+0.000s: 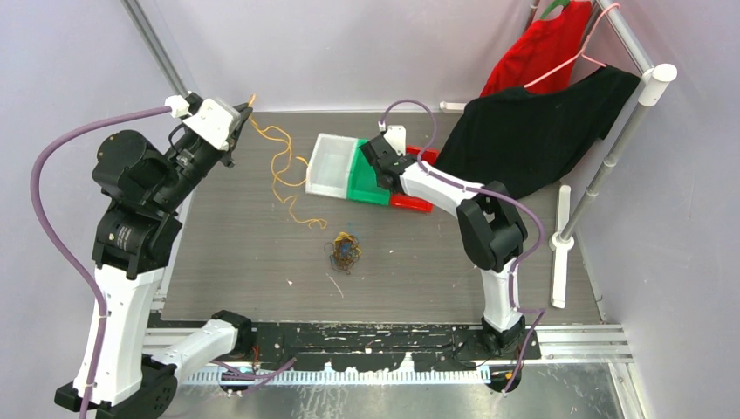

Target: Untangle the cables

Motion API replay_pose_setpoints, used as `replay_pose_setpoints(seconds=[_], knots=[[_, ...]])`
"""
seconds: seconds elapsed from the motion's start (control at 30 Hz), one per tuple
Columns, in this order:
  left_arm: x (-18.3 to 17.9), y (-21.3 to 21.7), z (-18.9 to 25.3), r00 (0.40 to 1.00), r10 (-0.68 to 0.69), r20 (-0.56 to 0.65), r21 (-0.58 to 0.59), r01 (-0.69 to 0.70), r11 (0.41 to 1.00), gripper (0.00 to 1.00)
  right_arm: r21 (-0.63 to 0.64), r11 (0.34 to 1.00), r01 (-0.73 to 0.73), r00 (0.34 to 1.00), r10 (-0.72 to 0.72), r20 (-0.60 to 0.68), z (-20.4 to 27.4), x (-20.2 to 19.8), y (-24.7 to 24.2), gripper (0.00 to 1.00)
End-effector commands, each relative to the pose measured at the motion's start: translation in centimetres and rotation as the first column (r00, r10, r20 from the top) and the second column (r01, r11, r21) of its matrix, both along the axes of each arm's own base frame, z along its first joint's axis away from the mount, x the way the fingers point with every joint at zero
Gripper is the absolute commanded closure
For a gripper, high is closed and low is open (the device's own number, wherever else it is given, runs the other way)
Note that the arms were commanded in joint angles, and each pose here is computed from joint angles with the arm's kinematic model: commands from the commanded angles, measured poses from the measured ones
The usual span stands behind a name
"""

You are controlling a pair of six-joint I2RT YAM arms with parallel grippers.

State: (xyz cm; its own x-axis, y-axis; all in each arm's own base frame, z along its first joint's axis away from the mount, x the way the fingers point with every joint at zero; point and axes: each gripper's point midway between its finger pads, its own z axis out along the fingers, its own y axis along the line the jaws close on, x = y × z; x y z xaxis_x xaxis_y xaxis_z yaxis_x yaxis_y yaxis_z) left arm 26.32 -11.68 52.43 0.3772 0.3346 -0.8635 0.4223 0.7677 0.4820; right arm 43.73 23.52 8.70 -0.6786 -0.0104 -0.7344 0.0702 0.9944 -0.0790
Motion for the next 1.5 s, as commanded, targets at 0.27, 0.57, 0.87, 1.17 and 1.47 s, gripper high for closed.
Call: replay_pose_setpoints(seconds=[0.27, 0.57, 0.87, 1.17, 1.47], knots=[[-0.9, 0.5, 2.6, 0.998, 0.014, 0.066, -0.023, -0.013, 1.000, 1.00, 0.129, 0.988, -0.086, 0.995, 0.079, 0.057, 2.4, -0.6, 6.6, 0.78], [-1.0, 0.5, 2.9, 0.998, 0.009, 0.068, -0.027, -0.007, 1.000, 1.00, 0.237, 0.971, -0.023, 0.995, -0.002, 0.101, 3.4, -2.3, 10.6, 0.72], [-1.1, -0.3, 5.9, 0.992, -0.032, 0.123, -0.096, 0.044, 0.994, 1.00, 0.368, 0.926, -0.084, 0.981, 0.013, 0.191, 8.5, -2.7, 10.8, 0.18], [-2.5, -3.1, 13.7, 0.921, -0.188, 0.341, -0.214, 0.271, 0.939, 1.00, 0.525, 0.838, -0.150, 0.967, 0.014, 0.254, 13.3, -3.5, 8.6, 0.12], [-1.7, -6.7, 15.9, 0.856, -0.308, 0.416, -0.285, 0.445, 0.849, 1.00, 0.541, 0.838, -0.072, 0.952, -0.103, 0.287, 14.2, -4.8, 3.6, 0.13]])
